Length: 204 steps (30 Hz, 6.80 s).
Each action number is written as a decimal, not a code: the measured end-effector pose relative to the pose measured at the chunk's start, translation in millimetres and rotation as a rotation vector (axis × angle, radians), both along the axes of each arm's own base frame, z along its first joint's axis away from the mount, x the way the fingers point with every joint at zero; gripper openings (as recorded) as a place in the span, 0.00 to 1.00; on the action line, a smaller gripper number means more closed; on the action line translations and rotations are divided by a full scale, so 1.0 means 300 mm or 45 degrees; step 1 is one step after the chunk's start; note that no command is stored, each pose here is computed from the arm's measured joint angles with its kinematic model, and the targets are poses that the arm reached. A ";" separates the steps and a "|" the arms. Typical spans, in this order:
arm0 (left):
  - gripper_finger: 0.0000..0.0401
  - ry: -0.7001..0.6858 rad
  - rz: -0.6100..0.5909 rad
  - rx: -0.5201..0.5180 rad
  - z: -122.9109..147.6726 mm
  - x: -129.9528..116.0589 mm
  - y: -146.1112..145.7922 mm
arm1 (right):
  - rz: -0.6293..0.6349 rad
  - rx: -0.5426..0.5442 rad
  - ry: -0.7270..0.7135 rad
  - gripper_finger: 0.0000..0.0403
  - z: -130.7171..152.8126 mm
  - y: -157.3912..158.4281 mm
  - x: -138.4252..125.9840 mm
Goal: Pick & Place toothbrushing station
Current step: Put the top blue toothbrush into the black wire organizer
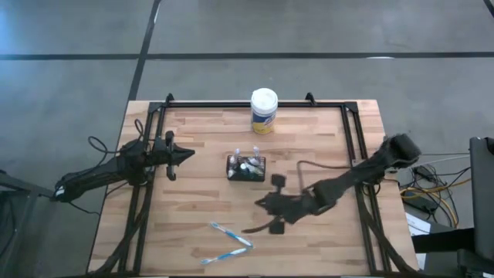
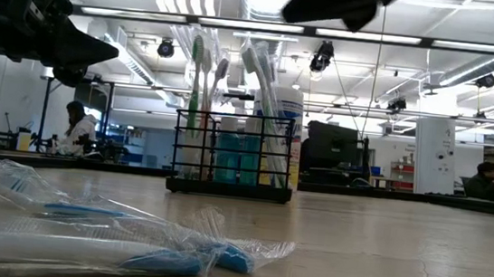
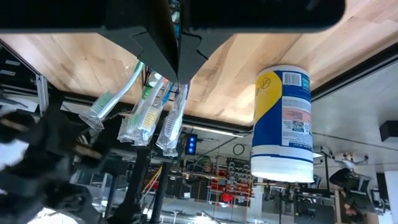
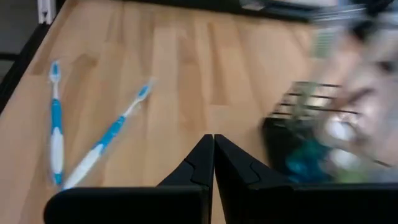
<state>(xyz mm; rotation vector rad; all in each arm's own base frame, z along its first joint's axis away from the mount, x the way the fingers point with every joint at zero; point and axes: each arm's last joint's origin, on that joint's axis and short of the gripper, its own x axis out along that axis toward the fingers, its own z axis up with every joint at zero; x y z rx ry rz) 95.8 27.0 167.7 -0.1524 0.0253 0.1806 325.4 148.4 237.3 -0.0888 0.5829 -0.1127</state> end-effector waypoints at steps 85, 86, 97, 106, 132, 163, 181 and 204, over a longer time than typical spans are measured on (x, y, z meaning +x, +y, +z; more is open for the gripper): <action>0.03 0.015 -0.074 -0.115 -0.008 0.003 -0.005 | -0.054 -0.159 0.198 0.02 0.228 0.139 0.223; 0.03 0.015 -0.074 -0.116 -0.008 0.003 -0.005 | -0.069 -0.152 0.143 0.02 0.268 0.120 0.181; 0.03 0.023 -0.075 -0.077 -0.008 0.003 -0.005 | 0.132 -0.090 -0.536 0.02 0.407 -0.098 -0.280; 0.03 0.018 -0.078 -0.042 -0.007 0.003 -0.005 | 0.105 -0.043 -0.778 0.02 0.288 -0.255 -0.552; 0.03 0.015 -0.068 0.006 -0.002 0.003 -0.004 | 0.050 0.022 -1.124 0.02 -0.056 -0.365 -0.746; 0.03 0.013 -0.068 0.010 -0.001 0.003 -0.004 | 0.061 0.036 -1.266 0.02 0.001 -0.368 -0.753; 0.03 0.013 -0.067 0.010 -0.001 0.003 -0.004 | 0.179 -0.204 -1.196 0.02 0.325 -0.282 -0.441; 0.03 0.018 -0.067 0.009 -0.002 0.003 -0.004 | 0.224 -0.089 -1.255 0.02 0.043 -0.386 -0.091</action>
